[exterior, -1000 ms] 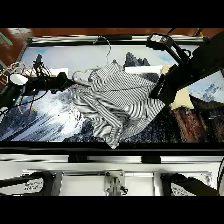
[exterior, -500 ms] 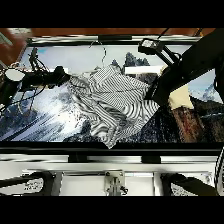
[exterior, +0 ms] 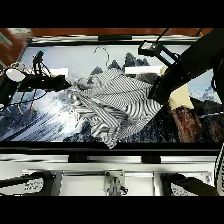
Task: Fold the shirts.
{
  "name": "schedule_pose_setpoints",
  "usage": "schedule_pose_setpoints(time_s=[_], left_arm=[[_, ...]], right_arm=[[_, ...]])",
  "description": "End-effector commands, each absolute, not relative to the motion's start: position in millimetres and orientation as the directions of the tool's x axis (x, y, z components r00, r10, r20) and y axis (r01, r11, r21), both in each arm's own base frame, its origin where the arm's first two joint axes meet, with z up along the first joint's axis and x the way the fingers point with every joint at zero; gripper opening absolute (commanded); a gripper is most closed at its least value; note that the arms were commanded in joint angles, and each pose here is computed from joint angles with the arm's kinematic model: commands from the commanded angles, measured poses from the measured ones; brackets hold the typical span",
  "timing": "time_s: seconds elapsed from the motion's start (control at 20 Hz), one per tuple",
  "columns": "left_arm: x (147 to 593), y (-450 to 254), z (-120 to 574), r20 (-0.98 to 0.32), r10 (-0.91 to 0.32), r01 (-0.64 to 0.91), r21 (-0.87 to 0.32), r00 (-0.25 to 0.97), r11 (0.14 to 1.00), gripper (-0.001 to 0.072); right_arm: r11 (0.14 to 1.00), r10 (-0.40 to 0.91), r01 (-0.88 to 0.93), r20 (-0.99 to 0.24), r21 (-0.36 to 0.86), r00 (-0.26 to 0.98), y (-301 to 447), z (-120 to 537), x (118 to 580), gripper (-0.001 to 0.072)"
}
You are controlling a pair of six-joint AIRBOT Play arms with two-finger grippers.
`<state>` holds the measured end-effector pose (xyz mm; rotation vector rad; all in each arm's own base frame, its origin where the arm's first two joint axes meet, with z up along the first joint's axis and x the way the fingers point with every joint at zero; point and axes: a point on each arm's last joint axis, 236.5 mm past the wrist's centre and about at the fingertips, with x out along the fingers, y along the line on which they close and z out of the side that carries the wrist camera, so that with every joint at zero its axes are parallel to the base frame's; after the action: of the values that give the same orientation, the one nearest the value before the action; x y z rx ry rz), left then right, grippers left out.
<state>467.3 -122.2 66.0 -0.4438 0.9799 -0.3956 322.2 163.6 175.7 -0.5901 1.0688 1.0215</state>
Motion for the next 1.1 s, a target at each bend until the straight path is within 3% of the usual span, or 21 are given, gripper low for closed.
schedule_pose_setpoints(time_s=[0.0, 0.15, 0.4, 0.7, 1.05], left_arm=[[466, -117, 65, -0.717, -0.487, 0.134, -0.492, 0.499, 0.860, 0.0063], [484, -122, 95, -0.641, -0.506, 0.147, -0.528, 0.577, 0.837, 0.0064], [506, -152, 198, -0.431, -0.588, 0.327, -0.539, 0.684, 0.776, 0.0064], [460, -203, 286, -0.324, -0.688, 0.555, -0.416, 0.650, 0.720, 0.0064], [396, -211, 338, -0.286, -0.717, 0.655, -0.292, 0.636, 0.697, 0.0064]], right_arm=[[0.438, 0.405, -0.895, -0.906, 0.078, 0.120, 168, 178, 322, 0.0078], [0.415, 0.441, -0.903, -0.892, 0.108, 0.096, 177, 181, 317, 0.0078], [0.392, 0.421, -0.912, -0.905, 0.119, 0.062, 200, 172, 308, 0.0078], [0.621, 0.488, -0.780, -0.817, 0.077, 0.307, 221, 191, 366, 0.0078], [0.677, 0.582, -0.735, -0.648, 0.051, 0.491, 237, 247, 391, 0.0078]])
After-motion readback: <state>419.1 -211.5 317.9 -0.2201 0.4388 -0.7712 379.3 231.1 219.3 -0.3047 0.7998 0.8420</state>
